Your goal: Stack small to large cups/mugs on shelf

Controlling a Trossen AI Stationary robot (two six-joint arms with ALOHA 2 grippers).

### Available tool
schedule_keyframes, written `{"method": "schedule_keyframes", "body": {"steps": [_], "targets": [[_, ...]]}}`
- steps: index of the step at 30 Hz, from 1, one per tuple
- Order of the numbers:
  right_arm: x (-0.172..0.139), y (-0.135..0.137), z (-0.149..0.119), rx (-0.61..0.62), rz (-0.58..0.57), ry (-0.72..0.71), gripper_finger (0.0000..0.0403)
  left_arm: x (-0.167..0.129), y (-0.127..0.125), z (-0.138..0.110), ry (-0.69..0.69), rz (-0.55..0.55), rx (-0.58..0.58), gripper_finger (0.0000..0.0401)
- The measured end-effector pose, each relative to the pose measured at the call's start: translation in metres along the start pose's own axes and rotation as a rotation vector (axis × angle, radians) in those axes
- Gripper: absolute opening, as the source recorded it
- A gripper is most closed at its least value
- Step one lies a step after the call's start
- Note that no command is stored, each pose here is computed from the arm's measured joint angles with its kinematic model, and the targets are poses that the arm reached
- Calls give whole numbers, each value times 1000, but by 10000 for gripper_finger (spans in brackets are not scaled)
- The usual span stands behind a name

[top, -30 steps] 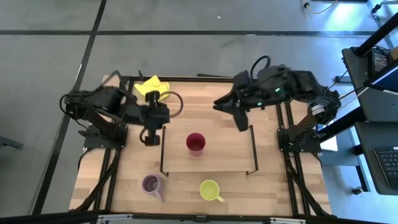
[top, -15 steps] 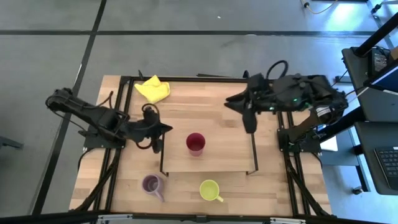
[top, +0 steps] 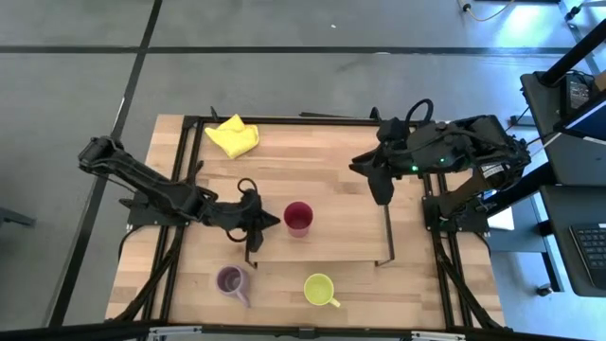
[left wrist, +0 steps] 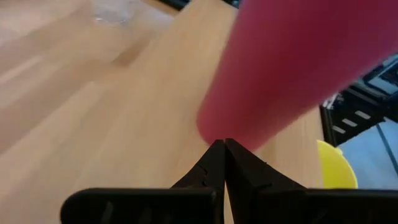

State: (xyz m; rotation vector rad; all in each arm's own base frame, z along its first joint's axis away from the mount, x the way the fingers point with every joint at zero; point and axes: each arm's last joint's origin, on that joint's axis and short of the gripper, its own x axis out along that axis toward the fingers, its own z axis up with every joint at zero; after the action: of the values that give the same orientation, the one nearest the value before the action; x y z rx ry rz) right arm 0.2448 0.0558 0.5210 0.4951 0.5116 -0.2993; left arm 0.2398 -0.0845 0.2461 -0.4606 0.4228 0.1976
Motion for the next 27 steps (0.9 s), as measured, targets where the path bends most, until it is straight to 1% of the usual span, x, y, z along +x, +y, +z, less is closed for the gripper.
{"method": "schedule_keyframes", "body": {"steps": [4, 9, 12, 14, 17, 19, 21, 24, 27], "targets": [[5, -1, -4, 12, -41, 37, 95, 12, -3, -5, 4, -22, -3, 4], [12, 1, -5, 9, -61, 39, 95, 24, -6, -5, -12, -73, -28, 4], [17, 3, -6, 7, -69, 48, 95, 24, -6, -2, 9, -83, -24, 4], [20, 3, -7, 1, -77, 58, 95, 17, -7, 2, 36, -67, 18, 4], [21, 3, -12, 7, -102, 92, 95, -2, -11, 23, 37, -53, 93, 2], [22, 3, -20, 10, -144, 144, 95, -13, -11, 33, 62, -27, 149, 1], [25, 4, -30, 32, -205, 196, 95, -18, -8, 38, 105, 14, 177, 2], [33, 12, -46, 42, -222, 228, 95, -24, -5, 42, 152, 62, 218, 2], [45, 15, -68, 62, -282, 278, 95, -25, -6, 42, 177, 63, 295, 1]]}}
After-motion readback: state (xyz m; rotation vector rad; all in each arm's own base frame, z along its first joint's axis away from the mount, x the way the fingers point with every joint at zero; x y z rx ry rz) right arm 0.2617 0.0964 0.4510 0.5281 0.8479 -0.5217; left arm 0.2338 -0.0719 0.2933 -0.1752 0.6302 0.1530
